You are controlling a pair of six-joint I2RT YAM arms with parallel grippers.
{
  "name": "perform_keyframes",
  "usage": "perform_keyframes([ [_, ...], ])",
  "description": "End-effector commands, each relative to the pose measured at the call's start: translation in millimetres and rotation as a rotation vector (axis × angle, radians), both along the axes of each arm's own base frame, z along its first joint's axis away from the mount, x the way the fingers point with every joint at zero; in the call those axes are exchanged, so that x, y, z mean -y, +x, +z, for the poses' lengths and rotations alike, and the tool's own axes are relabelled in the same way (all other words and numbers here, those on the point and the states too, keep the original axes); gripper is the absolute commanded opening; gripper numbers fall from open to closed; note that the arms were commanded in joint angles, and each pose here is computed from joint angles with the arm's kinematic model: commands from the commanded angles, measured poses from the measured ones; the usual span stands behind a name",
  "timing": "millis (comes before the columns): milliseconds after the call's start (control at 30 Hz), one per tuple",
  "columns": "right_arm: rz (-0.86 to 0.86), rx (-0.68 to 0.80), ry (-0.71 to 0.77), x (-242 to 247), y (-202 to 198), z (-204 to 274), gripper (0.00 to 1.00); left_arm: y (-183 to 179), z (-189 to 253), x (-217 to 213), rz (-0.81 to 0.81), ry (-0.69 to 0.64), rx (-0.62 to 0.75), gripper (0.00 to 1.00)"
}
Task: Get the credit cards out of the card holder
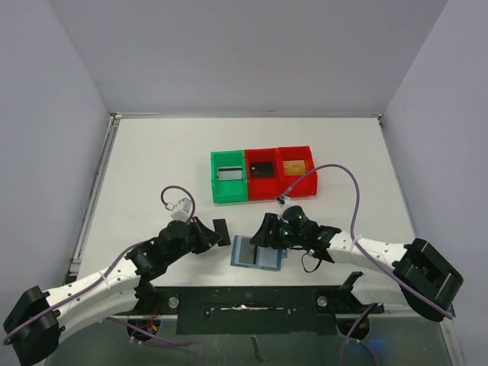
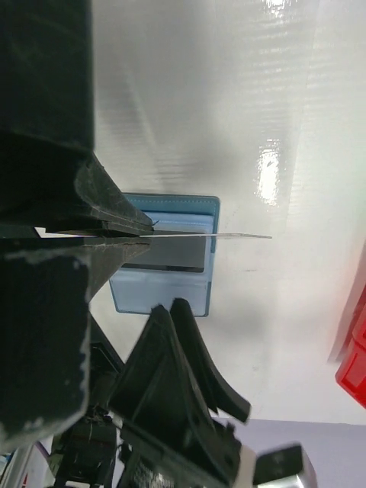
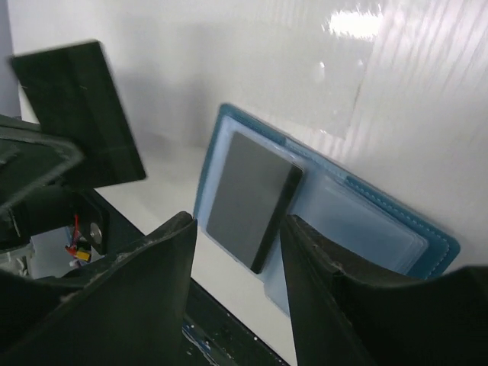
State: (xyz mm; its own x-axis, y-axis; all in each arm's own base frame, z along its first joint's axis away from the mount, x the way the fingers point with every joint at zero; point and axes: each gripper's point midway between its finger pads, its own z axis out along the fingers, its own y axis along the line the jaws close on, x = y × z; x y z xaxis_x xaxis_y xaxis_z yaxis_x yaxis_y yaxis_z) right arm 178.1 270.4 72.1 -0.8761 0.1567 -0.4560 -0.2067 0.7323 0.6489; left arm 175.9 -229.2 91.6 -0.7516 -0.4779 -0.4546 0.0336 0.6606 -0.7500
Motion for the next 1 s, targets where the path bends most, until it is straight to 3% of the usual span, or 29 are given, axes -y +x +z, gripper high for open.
perform_keyframes([
  [0,0.002,-0.057,0.112,-18,-2,-4,0.48,8,14,-9,0.047,-0.007,0.041,0.0],
  [100,-0.098,-0.082,-0.102,11,10,-37,0.49,5,16,-7,0.03,-0.025,0.045,0.0],
  [200,-0.055,-0.014,-0.175,15,19,-23,0.51,3,16,-9,0.022,-0.011,0.041,0.0],
  [333,0.004,0.136,-0.113,7,29,22,0.71,6,18,-13,0.042,-0.018,0.057,0.0],
  [400,-0.005,0.201,-0.091,10,35,40,0.76,8,25,-10,0.033,-0.044,0.084,0.0],
  [633,-0.17,0.322,-0.087,29,66,66,0.86,17,47,-14,0.012,-0.087,0.172,0.0],
  [800,-0.046,0.414,-0.065,17,63,75,0.87,19,63,-15,-0.004,-0.227,0.26,0.0],
  [967,-0.071,0.336,-0.031,21,67,71,0.92,13,80,-8,-0.097,-0.293,0.321,0.0],
])
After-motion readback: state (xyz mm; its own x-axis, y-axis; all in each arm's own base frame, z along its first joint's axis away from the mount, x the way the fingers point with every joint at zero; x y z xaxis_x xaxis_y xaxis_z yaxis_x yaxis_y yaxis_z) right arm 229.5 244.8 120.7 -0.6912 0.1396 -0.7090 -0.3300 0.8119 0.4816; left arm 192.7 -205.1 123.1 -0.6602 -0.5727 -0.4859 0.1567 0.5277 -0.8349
